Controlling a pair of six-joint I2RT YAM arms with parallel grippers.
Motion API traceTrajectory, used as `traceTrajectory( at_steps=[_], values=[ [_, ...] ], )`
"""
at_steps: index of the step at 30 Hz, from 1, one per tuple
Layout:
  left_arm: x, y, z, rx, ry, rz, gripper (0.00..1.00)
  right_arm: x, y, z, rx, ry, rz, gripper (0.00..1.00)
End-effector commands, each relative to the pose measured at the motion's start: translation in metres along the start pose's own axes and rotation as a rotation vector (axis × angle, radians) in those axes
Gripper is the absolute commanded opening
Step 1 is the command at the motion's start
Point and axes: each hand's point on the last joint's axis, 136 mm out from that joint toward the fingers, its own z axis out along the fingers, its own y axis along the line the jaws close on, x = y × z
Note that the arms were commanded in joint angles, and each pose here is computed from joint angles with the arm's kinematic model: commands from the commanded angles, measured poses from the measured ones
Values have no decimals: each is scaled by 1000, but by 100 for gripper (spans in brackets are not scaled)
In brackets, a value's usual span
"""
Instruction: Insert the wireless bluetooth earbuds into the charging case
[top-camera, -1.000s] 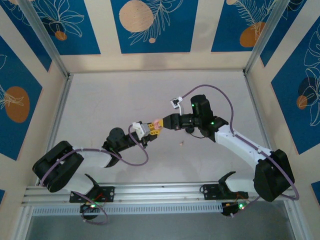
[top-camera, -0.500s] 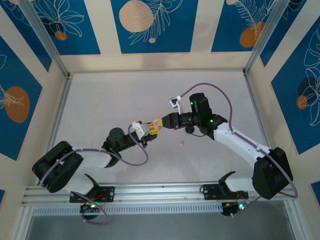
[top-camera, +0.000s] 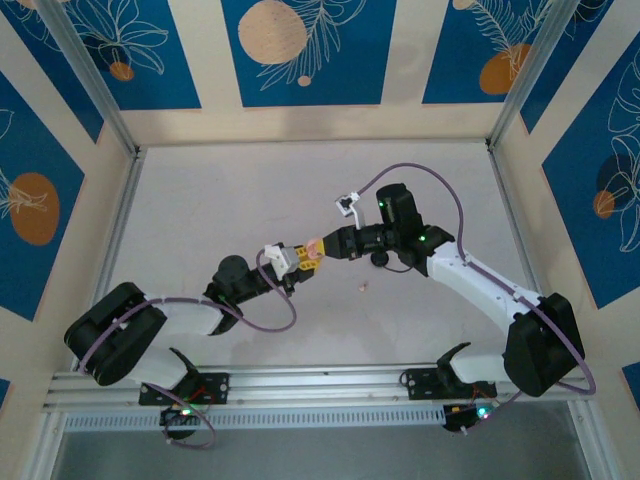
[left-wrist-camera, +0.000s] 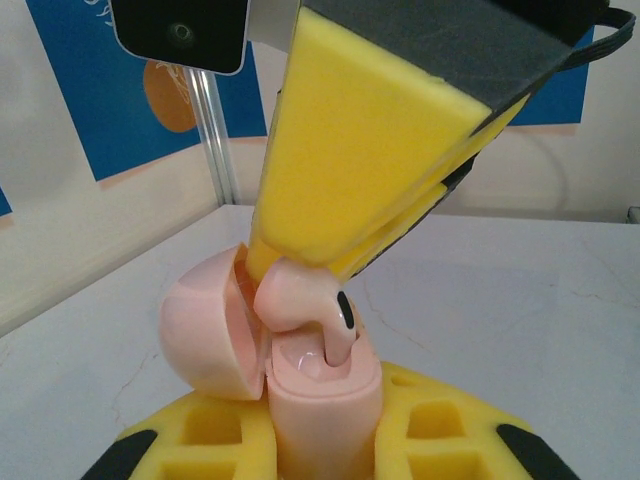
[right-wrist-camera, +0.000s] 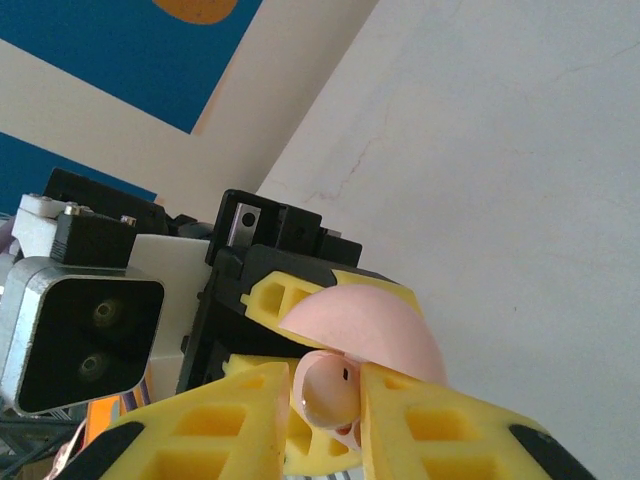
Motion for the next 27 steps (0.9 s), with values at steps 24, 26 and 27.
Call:
traceTrajectory(
  at_steps=[24, 26, 27],
  values=[
    [-18, -10, 1, 59, -39, 45, 13, 4, 18, -6, 41, 49, -144, 30],
    [-18, -10, 0, 55, -38, 46, 13, 3, 20, -7, 42, 41, -148, 32],
    [-18, -10, 0, 56, -37, 45, 13, 1, 21, -8, 41, 34, -153, 32]
  ],
)
